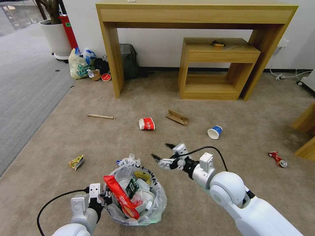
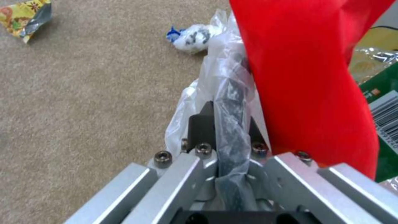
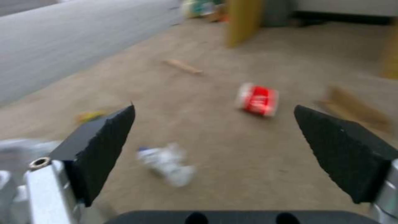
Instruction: Pick up the trash bin and place the garbage on the floor into it.
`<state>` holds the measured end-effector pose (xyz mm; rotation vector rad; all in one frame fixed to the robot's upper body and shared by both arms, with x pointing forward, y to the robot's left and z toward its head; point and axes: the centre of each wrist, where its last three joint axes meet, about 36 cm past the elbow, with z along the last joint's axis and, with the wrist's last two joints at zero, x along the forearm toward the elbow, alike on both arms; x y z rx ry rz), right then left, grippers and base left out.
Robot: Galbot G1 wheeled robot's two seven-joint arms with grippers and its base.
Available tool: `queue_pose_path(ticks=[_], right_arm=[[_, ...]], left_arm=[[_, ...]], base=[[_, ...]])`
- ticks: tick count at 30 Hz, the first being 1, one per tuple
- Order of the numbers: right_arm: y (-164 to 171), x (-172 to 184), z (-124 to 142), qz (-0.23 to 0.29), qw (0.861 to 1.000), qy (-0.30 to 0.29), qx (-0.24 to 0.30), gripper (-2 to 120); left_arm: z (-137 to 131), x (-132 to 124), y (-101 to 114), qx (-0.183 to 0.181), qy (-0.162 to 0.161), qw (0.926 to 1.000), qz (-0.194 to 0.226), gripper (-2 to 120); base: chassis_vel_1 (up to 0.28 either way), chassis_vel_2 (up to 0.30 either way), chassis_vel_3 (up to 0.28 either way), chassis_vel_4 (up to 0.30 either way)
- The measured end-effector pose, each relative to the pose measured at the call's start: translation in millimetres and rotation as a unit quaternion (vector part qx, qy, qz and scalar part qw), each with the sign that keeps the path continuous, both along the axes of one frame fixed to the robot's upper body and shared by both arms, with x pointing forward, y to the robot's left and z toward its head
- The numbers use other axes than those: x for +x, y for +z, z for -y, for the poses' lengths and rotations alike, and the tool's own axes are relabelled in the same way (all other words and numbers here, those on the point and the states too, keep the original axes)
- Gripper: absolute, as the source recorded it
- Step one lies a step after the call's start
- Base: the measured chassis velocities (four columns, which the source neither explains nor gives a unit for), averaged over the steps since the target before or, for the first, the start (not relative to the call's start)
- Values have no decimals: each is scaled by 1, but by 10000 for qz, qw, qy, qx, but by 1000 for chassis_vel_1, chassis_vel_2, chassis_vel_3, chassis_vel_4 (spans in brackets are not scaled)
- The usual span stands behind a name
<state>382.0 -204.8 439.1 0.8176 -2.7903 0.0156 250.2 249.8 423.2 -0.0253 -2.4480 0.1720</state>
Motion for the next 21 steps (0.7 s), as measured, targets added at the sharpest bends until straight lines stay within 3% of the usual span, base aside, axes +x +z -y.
queue_pose_path(ticks=[5,21], right_arm=[[-22,-7,13,78,9981,-611,24,100],[-18,-12,12,198,9962,-789,314,100]], left_arm=[[-1,-4,-2,15,-9,10000,-41,0],[-3,-9,0,63,-85,9999,-20,0]], base=[[0,0,0,0],[9,10,-8,-10]])
